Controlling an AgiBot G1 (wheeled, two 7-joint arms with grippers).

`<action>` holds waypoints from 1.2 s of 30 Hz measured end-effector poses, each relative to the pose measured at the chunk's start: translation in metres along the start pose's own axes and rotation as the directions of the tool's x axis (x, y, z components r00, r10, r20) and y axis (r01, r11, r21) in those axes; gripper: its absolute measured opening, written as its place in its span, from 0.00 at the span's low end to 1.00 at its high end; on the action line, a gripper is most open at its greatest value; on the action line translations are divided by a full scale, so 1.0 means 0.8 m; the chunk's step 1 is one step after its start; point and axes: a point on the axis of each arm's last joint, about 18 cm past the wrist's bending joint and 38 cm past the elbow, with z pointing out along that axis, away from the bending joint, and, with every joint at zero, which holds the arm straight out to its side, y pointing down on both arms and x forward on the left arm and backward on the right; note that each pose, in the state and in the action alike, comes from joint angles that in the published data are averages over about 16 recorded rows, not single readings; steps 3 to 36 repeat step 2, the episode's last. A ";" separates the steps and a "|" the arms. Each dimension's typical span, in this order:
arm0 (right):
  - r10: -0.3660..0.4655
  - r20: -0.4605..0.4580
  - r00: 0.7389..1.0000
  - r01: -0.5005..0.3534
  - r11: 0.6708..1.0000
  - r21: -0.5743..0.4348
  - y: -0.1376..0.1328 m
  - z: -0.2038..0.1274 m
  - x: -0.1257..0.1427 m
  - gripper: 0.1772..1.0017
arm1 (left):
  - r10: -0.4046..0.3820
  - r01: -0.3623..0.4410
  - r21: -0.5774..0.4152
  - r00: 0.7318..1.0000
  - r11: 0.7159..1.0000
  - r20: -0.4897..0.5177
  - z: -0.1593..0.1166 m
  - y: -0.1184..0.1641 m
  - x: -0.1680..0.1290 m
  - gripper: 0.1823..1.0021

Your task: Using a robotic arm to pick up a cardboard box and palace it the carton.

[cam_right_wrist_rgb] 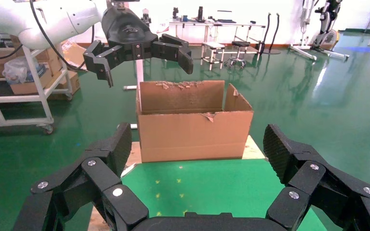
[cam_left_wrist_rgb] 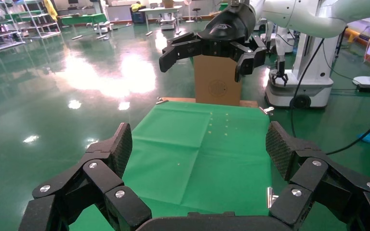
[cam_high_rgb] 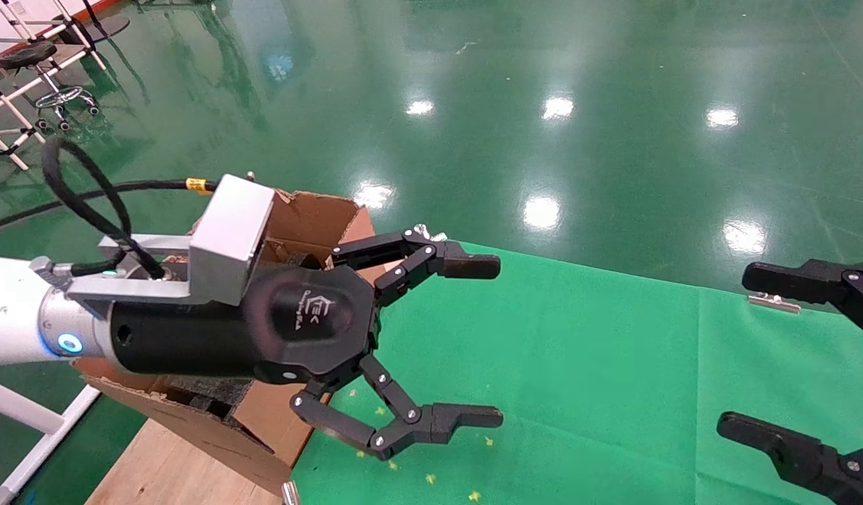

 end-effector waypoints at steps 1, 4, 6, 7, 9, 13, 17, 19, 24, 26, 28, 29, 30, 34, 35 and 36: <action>0.000 0.000 1.000 0.000 1.000 0.000 0.000 0.000 0.000 1.00 | 0.000 0.000 0.000 1.000 1.000 0.000 0.000 0.000 0.000 1.00; 0.000 0.000 1.000 0.000 1.000 0.000 0.000 0.000 0.000 1.00 | -0.001 0.001 0.000 1.000 1.000 0.001 0.000 0.000 0.000 1.00; 0.000 0.000 1.000 0.000 1.000 0.000 0.000 0.000 0.000 1.00 | -0.001 0.001 0.000 1.000 1.000 0.001 0.000 0.000 0.000 1.00; 0.000 0.000 1.000 0.000 1.000 0.000 0.000 0.000 0.000 1.00 | -0.001 0.001 0.000 1.000 1.000 0.001 0.000 0.000 0.000 1.00; 0.000 0.000 1.000 0.000 1.000 0.000 0.000 0.000 0.000 1.00 | -0.001 0.001 0.000 1.000 1.000 0.001 0.000 0.000 0.000 1.00; 0.000 0.000 1.000 0.000 1.000 0.000 0.000 0.000 0.000 1.00 | -0.001 0.001 0.000 1.000 1.000 0.001 0.000 0.000 0.000 1.00; 0.000 0.000 1.000 0.000 1.000 0.000 0.000 0.000 0.000 1.00 | -0.001 0.001 0.000 1.000 1.000 0.001 0.000 0.000 0.000 1.00; 0.000 0.000 1.000 0.000 1.000 0.000 0.000 0.000 0.000 1.00 | -0.001 0.001 0.000 1.000 1.000 0.001 0.000 0.000 0.000 1.00; 0.000 0.000 1.000 0.000 1.000 0.000 0.000 0.000 0.000 1.00 | -0.001 0.001 0.000 1.000 1.000 0.001 0.000 0.000 0.000 1.00; 0.000 0.000 1.000 0.000 1.000 0.000 0.000 0.000 0.000 1.00 | -0.001 0.001 0.000 1.000 1.000 0.001 0.000 0.000 0.000 1.00; 0.000 0.000 1.000 0.000 1.000 0.000 0.000 0.000 0.000 1.00 | -0.001 0.001 0.000 1.000 1.000 0.001 0.000 0.000 0.000 1.00; 0.000 0.000 1.000 0.000 1.000 0.000 0.000 0.000 0.000 1.00 | -0.001 0.001 0.000 1.000 1.000 0.001 0.000 0.000 0.000 1.00; 0.000 0.000 1.000 0.000 1.000 0.000 0.000 0.000 0.000 1.00 | -0.001 0.001 0.000 1.000 1.000 0.001 0.000 0.000 0.000 1.00; 0.000 0.000 1.000 0.000 1.000 0.000 0.000 0.000 0.000 1.00 | -0.001 0.001 0.000 1.000 1.000 0.001 0.000 0.000 0.000 1.00; 0.000 0.000 1.000 0.000 1.000 0.000 0.000 0.000 0.000 1.00 | -0.001 0.001 0.000 1.000 1.000 0.001 0.000 0.000 0.000 1.00; 0.000 0.000 1.000 0.000 1.000 0.000 0.000 0.000 0.000 1.00 | -0.001 0.001 0.000 1.000 1.000 0.001 0.000 0.000 0.000 1.00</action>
